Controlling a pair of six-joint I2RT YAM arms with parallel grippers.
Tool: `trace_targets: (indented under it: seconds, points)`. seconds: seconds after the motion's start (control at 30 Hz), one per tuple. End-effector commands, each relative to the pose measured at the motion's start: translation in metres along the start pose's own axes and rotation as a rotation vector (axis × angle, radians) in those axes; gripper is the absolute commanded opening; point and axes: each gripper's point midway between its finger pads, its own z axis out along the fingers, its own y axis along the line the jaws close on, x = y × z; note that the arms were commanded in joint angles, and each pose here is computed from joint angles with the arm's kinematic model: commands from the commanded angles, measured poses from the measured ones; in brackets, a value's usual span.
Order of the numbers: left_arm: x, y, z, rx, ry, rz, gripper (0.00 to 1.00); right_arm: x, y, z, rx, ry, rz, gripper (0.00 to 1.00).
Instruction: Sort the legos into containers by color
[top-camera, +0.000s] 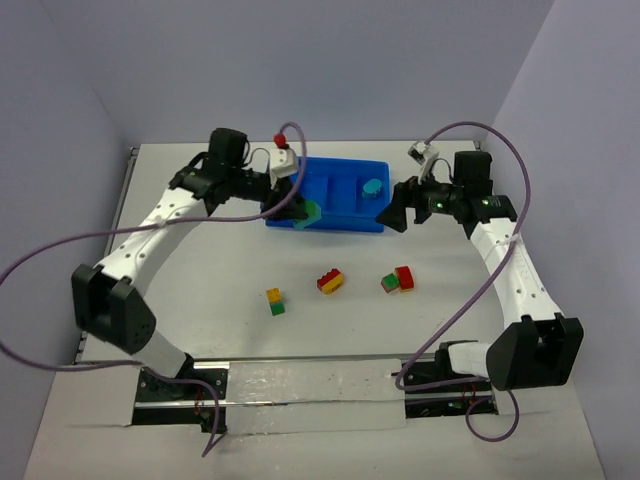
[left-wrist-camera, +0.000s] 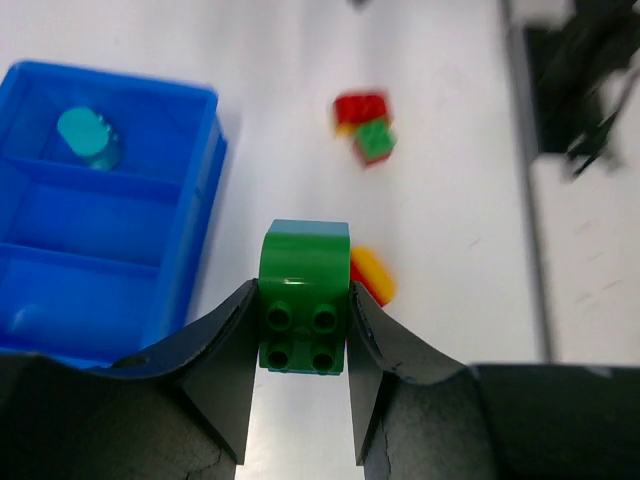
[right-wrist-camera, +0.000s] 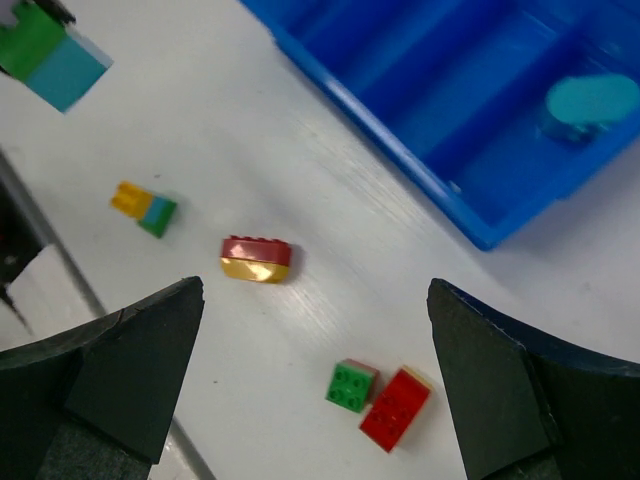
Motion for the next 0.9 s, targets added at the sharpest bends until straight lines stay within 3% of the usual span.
trace_targets:
  seconds: [0.0, 0.2, 0.47, 0.73, 0.87]
  points:
    - [-0.044, -0.041, -0.011, 0.158, -0.197, -0.255, 0.0, -0.042, 0.067, 0.0, -0.234, -0.098, -0.137, 1.0]
    - [-0.054, -0.052, -0.015, 0.185, -0.248, -0.382, 0.0, -0.061, 0.132, 0.022, -0.427, -0.094, -0.168, 1.0]
    - [-0.059, -0.058, -0.018, 0.211, -0.276, -0.408, 0.0, -0.063, 0.153, 0.037, -0.499, -0.057, -0.184, 0.98]
    - [-0.059, -0.059, -0.018, 0.213, -0.279, -0.409, 0.0, -0.058, 0.166, 0.045, -0.575, -0.01, -0.158, 0.86]
    - [-0.058, -0.059, -0.017, 0.212, -0.279, -0.406, 0.0, -0.059, 0.169, 0.047, -0.607, -0.003, -0.141, 0.71]
